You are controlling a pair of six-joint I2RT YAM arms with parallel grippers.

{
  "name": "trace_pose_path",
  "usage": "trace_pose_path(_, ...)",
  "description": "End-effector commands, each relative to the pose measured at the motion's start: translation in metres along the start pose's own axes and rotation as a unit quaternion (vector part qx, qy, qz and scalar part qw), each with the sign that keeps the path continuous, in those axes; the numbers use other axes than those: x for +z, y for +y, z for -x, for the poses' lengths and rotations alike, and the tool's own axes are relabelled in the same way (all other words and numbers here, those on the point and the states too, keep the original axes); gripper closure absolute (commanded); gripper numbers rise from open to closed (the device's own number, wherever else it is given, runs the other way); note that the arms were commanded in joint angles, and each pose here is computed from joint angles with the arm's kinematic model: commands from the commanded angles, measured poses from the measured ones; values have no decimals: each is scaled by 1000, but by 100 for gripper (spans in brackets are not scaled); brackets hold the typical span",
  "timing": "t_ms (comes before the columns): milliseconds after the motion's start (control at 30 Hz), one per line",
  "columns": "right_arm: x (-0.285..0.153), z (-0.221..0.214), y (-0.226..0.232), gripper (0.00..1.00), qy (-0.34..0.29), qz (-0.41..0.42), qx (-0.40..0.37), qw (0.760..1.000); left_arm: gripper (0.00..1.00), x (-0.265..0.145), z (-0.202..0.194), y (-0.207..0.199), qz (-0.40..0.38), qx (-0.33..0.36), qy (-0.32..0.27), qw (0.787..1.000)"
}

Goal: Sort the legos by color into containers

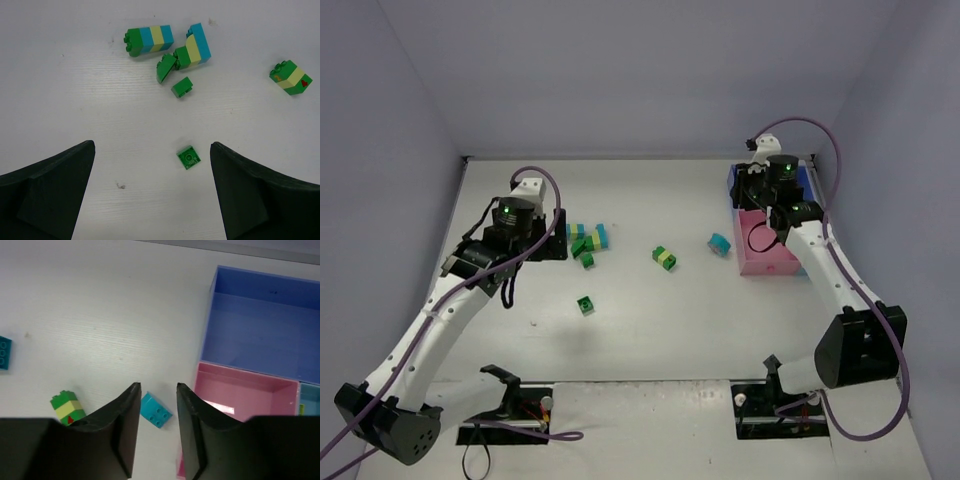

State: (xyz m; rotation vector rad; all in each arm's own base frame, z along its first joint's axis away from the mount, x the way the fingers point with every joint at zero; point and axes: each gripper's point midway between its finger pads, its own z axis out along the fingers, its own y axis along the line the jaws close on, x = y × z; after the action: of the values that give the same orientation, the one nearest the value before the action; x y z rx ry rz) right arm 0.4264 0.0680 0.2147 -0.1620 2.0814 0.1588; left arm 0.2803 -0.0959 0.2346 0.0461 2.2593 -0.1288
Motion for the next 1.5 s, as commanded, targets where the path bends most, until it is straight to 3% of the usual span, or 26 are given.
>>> trace_pose_path(0,-7,5,19,67,-4,37,14,999,9,-11,33,-4,-5,-17,-54,998)
trace_pose_path(100,-1,-15,18,52,18,34,19,999,9,-3,31,-9,-17,-22,-62,998)
trace_pose_path(267,14,-42,27,48,57,47,22,997,9,3,28,-15,-26,-19,-47,998)
trace_pose_path(533,36,-88,54,29,124,61,17,990,9,4,21,-21,-44,-36,-36,998)
trace_pose_path(800,47,-135,58,13,175,-12,52,983,9,3,12,-23,-50,-49,-27,997)
trace_pose_path(1233,70,-171,59,17,211,-24,72,975,9,4,2,-21,-46,-52,-13,997)
trace_pose_path(1333,73,-177,60,22,218,-23,75,973,9,3,3,-21,-47,-50,-14,998)
trace_pose_path(1467,77,-183,61,39,226,-24,78,971,9,4,3,-20,-45,-49,-12,998)
